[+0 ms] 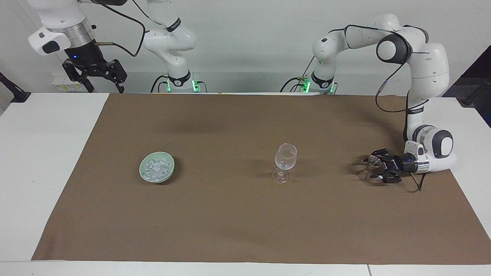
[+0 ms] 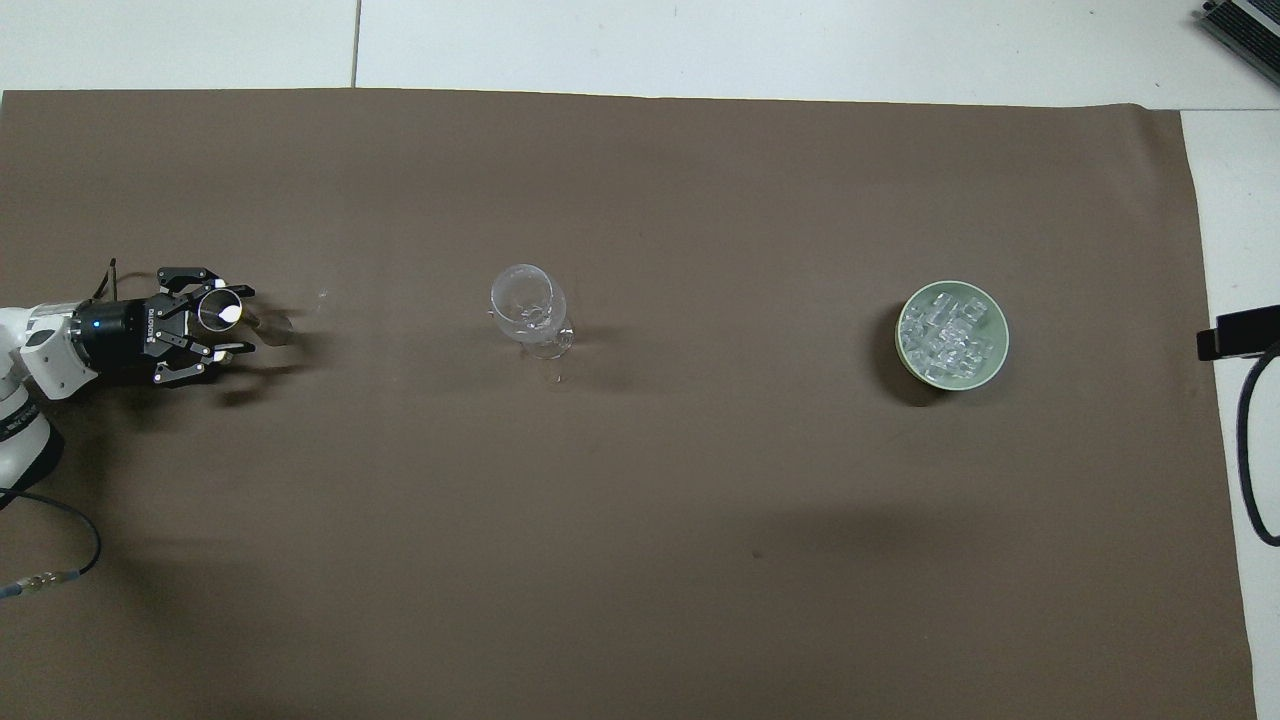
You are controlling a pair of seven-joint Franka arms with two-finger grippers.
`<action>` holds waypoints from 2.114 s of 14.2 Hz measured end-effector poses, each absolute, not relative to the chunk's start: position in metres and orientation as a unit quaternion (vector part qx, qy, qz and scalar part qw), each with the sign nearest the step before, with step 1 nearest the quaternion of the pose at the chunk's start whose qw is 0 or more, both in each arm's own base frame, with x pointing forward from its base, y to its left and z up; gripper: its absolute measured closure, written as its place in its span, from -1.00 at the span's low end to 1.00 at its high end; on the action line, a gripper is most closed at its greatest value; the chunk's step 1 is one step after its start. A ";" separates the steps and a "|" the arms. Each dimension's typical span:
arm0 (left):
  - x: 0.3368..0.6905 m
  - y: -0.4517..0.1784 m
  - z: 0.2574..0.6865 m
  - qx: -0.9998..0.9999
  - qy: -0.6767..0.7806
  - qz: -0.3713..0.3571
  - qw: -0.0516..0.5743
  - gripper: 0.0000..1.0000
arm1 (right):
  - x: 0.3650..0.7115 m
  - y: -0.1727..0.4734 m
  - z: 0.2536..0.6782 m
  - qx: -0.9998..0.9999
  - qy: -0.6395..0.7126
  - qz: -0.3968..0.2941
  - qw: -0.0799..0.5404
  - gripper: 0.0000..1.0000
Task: Pour wine and add ice with both arms
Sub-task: 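Reach the left gripper to the small metal jigger and grasp it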
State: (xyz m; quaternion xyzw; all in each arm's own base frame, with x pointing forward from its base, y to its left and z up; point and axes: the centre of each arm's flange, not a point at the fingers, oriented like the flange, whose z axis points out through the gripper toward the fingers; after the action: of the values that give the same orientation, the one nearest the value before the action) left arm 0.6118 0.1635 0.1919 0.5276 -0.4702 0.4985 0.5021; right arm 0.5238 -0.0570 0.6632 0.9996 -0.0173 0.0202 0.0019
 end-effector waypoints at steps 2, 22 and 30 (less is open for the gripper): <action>0.611 0.163 0.191 0.527 -0.470 0.499 0.502 -0.37 | 0.524 -0.057 0.663 1.000 -0.017 0.020 0.002 -1.00; 0.608 0.157 0.185 0.524 -0.468 0.498 0.508 0.56 | 0.524 -0.057 0.663 1.000 -0.017 0.020 0.002 -1.00; 0.631 0.119 0.233 0.485 -0.510 0.503 0.501 0.56 | 0.524 -0.057 0.663 1.000 -0.017 0.020 0.002 -1.00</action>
State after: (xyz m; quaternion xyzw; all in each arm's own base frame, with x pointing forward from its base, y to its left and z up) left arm 0.6313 0.1187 0.2334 0.4854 -0.5097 0.5032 0.5013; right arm 0.5238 -0.0570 0.6633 0.9996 -0.0173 0.0203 0.0019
